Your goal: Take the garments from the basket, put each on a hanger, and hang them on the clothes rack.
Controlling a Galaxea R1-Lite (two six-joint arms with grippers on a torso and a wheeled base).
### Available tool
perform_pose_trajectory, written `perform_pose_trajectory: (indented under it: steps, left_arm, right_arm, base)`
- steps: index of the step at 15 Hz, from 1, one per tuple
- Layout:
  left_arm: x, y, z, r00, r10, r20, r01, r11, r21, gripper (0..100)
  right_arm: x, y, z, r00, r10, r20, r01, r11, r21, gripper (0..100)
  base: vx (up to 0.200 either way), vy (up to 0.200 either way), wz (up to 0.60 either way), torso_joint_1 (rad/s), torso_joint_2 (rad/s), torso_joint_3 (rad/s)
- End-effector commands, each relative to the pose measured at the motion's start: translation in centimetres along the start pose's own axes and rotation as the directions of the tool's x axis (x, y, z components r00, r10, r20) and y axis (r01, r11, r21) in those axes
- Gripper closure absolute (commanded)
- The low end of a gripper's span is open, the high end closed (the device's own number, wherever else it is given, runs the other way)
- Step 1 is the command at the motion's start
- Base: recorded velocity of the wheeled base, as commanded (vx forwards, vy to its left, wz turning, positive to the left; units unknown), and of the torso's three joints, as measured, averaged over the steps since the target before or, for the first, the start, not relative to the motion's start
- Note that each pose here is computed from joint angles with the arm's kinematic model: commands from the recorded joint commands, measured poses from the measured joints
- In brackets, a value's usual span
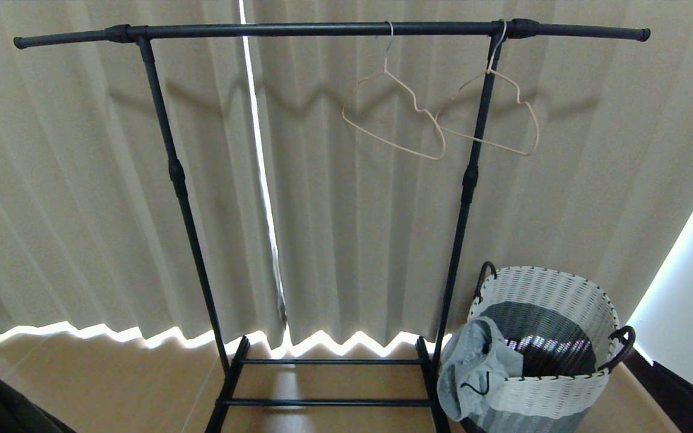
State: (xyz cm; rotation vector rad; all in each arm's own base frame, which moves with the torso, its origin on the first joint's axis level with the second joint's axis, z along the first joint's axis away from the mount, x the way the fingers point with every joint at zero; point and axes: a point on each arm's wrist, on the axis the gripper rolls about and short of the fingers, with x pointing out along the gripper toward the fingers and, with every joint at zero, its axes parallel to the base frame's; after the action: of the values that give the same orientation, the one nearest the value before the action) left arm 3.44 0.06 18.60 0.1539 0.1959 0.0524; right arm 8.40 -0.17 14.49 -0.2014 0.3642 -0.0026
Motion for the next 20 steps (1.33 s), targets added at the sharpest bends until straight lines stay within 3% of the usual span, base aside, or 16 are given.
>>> perform_pose_trajectory:
  steps: [1, 3, 6, 20]
  left_arm:
    - [0.05, 0.03, 0.32, 1.0, 0.0, 0.021, 0.0, 1.0, -0.002, 100]
    - [0.29, -0.02, 0.26, 0.999, 0.001, 0.039, -0.001, 1.0, -0.001, 100]
    - [0.46, -0.13, -0.34, 1.0, -0.001, 0.02, 0.0, 0.999, 0.049, 100]
    - [0.49, -0.17, -0.62, 1.0, -0.001, 0.02, 0.0, 0.997, 0.071, 100]
  right_arm:
    - [0.02, -0.02, 0.12, 1.0, -0.001, 0.002, 0.001, 1.0, -0.001, 0]
    - [0.12, -0.02, 0.1, 1.0, -0.001, -0.004, 0.001, 1.0, -0.003, 0]
    - [0.04, -0.03, 0.12, 1.0, -0.004, 0.0, 0.004, 1.0, -0.003, 0]
    - [-0.34, -0.05, 0.17, 1.0, -0.008, 0.023, 0.008, 1.0, -0.002, 0]
  base:
    - [0.0, 0.0, 0.0, 0.0, 0.0, 0.0]
    - [0.0, 0.0, 0.0, 0.016, -0.06, -0.057]
    - [0.0, 0.0, 0.0, 0.126, -0.35, -0.234]
    - [0.0, 0.0, 0.0, 0.196, -0.47, -0.28]
